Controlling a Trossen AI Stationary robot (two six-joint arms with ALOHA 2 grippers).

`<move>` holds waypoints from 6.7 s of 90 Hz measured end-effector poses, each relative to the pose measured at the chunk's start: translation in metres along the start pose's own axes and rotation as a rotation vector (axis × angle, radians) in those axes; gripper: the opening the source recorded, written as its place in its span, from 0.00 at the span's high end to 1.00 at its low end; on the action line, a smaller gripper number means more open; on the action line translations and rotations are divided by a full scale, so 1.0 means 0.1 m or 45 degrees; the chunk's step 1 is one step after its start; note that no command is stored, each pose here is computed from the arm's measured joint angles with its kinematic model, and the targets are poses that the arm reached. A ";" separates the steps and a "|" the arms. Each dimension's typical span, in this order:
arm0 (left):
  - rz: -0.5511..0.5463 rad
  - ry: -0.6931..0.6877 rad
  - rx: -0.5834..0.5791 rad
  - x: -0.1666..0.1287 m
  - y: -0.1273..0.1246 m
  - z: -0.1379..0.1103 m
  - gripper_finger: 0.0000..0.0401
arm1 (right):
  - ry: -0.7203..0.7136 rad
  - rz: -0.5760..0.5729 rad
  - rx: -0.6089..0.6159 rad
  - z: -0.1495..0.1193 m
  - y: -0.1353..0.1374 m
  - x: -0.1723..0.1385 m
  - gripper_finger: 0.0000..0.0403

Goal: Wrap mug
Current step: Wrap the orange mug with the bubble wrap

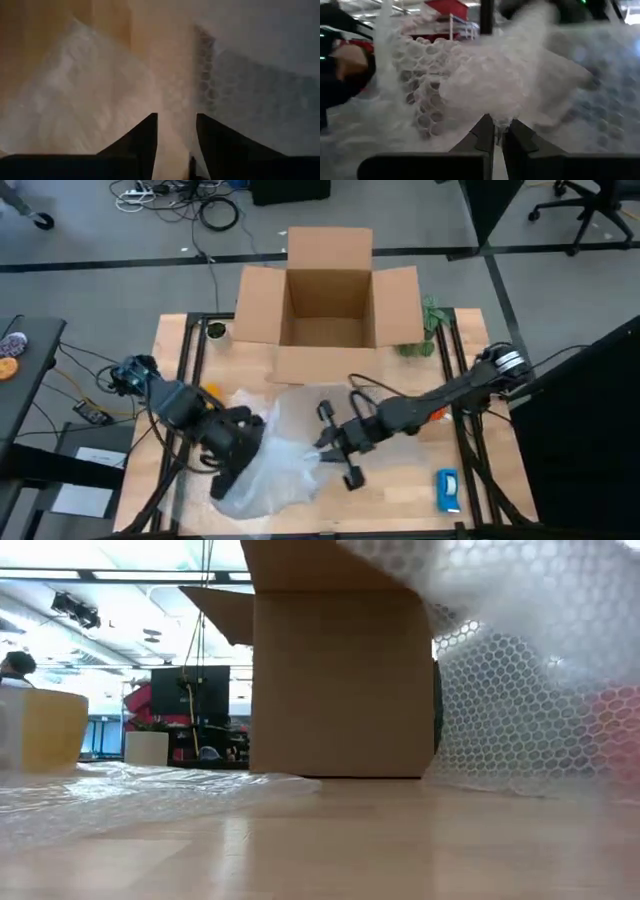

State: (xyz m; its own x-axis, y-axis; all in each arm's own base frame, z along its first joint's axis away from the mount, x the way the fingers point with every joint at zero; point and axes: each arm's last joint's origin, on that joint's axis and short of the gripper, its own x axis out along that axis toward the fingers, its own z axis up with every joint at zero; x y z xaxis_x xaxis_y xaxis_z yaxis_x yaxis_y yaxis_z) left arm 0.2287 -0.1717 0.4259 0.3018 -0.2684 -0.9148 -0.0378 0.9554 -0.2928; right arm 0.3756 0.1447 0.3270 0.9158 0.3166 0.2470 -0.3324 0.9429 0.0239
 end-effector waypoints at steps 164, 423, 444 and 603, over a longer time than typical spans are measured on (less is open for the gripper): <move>0.769 -0.885 0.287 0.72 -0.41 -0.58 0.40 | 0.325 -0.384 -0.155 -0.69 -0.32 0.09 1.00; 0.419 -1.964 -0.045 -2.38 0.02 -0.37 0.97 | 1.374 -0.251 0.433 -0.52 1.08 -0.78 0.69; 0.465 -1.934 0.012 -2.34 0.01 -0.36 0.97 | 1.545 -0.319 0.455 -1.36 0.88 -0.64 0.71; -0.397 -2.261 0.344 -2.42 -0.45 -0.49 0.97 | 1.201 -1.381 -0.202 -0.66 0.10 -1.22 0.89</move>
State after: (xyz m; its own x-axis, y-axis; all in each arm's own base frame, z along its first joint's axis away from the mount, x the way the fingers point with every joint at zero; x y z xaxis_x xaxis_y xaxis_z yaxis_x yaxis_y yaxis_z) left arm 0.1102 -0.1556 0.6470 0.8142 -0.1592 0.5583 0.2955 0.9414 -0.1625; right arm 0.2750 0.1224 0.2335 0.5210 -0.6584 -0.5432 0.5801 0.7400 -0.3405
